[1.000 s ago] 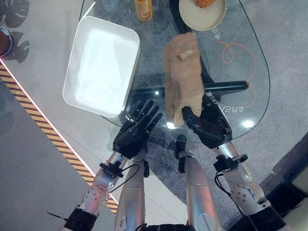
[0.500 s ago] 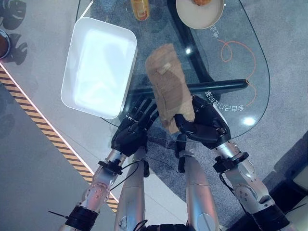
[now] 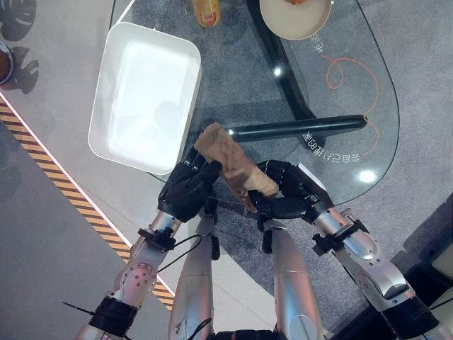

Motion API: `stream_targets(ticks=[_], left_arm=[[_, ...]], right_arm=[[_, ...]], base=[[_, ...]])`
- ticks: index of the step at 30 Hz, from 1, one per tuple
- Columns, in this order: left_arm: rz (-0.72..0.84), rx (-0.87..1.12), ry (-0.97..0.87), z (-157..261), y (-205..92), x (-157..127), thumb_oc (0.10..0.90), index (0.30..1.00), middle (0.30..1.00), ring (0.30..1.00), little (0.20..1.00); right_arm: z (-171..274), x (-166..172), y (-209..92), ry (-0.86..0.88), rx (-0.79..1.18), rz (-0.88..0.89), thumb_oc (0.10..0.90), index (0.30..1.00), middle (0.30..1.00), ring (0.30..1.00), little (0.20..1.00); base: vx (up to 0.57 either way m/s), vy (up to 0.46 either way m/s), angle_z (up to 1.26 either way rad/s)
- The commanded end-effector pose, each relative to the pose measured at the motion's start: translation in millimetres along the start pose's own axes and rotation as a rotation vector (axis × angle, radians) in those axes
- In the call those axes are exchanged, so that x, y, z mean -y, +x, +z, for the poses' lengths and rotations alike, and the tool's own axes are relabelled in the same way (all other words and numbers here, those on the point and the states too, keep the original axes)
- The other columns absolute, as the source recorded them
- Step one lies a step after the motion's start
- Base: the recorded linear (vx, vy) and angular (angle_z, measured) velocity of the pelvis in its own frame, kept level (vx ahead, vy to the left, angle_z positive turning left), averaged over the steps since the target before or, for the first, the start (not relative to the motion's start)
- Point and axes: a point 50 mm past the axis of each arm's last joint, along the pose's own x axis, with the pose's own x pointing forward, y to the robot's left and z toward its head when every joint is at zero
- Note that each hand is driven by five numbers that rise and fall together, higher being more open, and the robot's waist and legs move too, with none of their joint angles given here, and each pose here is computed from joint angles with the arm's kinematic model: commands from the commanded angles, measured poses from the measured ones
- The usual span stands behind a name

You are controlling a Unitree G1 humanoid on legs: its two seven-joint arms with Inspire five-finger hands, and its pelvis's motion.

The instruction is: Wipe the table with a cloth and put it in the basket.

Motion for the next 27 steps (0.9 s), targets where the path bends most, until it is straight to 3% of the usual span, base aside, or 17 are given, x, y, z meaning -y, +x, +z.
stream_targets(ticks=[1, 12, 27], left_arm=[[-0.236, 0.109, 0.032, 18, 12, 40, 0.8, 0.9, 0.9, 0.9, 0.9], [-0.307, 0.103, -0.036, 13, 18, 50, 0.8, 0.9, 0.9, 0.9, 0.9], [-0.333, -0.036, -0.236, -17, 28, 61, 0.8, 0.9, 0.9, 0.9, 0.9]], right_arm=[[62, -25, 9, -0.079, 0.298, 0.151, 0.1, 0.3, 0.3, 0.3, 0.2], [56, -33, 16, -0.149, 0.229, 0.203, 0.1, 0.3, 0.3, 0.3, 0.2], [85, -49, 28, -0.071, 0.416, 0.236, 0.1, 0.3, 0.3, 0.3, 0.2]], base=[[0.0, 0.0, 0.0], [0.0, 0.001, 0.0], [0.0, 0.0, 0.0]])
